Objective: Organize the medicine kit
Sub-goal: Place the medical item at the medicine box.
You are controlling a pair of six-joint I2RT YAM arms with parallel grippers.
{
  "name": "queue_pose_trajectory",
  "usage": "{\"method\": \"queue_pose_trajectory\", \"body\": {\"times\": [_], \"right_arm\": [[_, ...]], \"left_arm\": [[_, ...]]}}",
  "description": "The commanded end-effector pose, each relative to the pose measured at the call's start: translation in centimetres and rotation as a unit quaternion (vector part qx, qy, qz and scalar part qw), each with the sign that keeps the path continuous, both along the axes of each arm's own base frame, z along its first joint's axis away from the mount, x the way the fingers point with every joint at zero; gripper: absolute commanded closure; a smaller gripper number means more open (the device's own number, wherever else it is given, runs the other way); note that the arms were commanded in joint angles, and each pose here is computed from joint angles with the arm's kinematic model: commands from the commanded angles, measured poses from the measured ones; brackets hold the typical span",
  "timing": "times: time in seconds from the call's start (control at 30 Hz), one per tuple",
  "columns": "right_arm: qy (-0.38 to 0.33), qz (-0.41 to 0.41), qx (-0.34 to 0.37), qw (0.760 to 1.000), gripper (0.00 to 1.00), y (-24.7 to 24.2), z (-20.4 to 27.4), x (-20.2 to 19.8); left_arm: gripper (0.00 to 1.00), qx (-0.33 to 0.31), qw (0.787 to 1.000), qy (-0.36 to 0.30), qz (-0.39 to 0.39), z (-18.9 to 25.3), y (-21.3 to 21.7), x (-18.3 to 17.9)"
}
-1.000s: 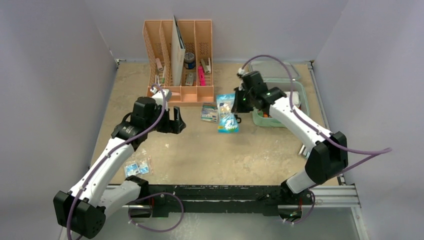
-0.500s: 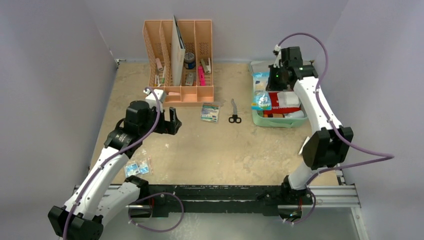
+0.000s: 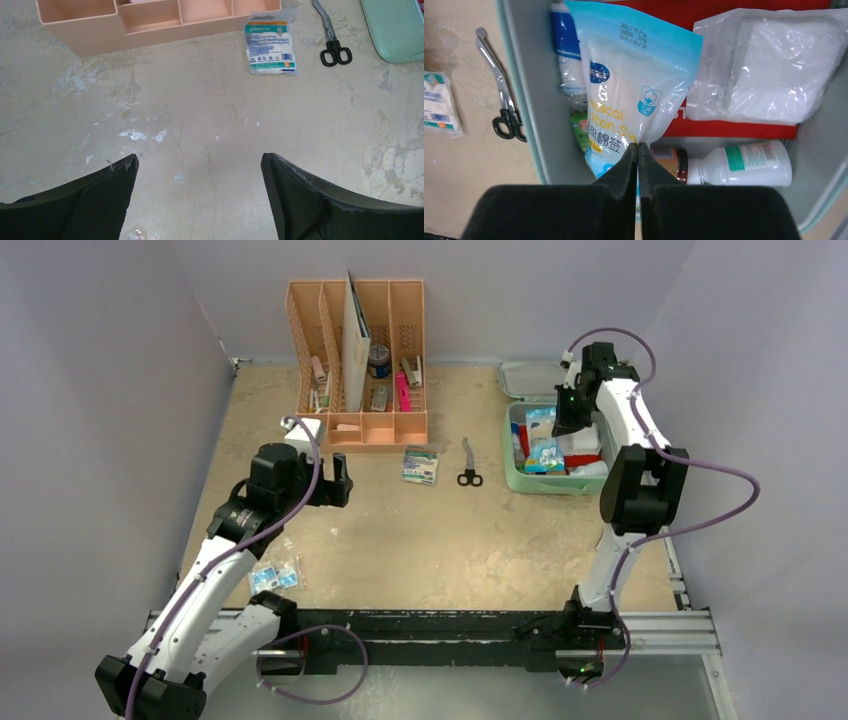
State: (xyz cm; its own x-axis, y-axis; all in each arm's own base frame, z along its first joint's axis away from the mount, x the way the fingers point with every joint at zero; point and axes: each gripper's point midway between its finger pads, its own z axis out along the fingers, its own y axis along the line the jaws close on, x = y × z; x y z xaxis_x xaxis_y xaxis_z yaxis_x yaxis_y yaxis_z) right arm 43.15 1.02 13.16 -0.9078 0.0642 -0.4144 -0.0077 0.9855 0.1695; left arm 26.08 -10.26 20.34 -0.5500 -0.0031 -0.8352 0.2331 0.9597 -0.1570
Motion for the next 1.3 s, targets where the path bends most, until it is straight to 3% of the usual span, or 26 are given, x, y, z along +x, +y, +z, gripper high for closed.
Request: {"method": "queue_pose_trajectory", "body": {"times": [0.0,0.6,0.97,1.1,1.27], "right_arm": [[-0.012,0.038,0.029,0.999,1.0,0.4,-0.2,1.4],[-0.019,0.035,0.023,0.999,1.0,-1.0,-3.8,3.9],[-0.037,-0.038,0.012,0.999,0.67,-1.8,0.1,3.3],[-0.041,-0.083,0.013,0.996,0.63,-2.1,1.7,2.9],[-0.057,-0.109,0.082,0.989,0.6,0.2,3.3,2.0]], "left_arm": [[0.08,0.016,1.0,-0.012,0.006,0.2,0.5,0.3],[0.09,0.04,0.999,-0.006,0.032,-0.4,1.7,0.4],[0.1,0.064,0.996,0.011,0.056,-1.2,2.8,0.6],[0.1,0.064,0.996,0.01,0.056,-1.2,2.8,0.6],[0.11,0.054,0.998,0.013,0.035,-1.2,2.0,0.5]]}}
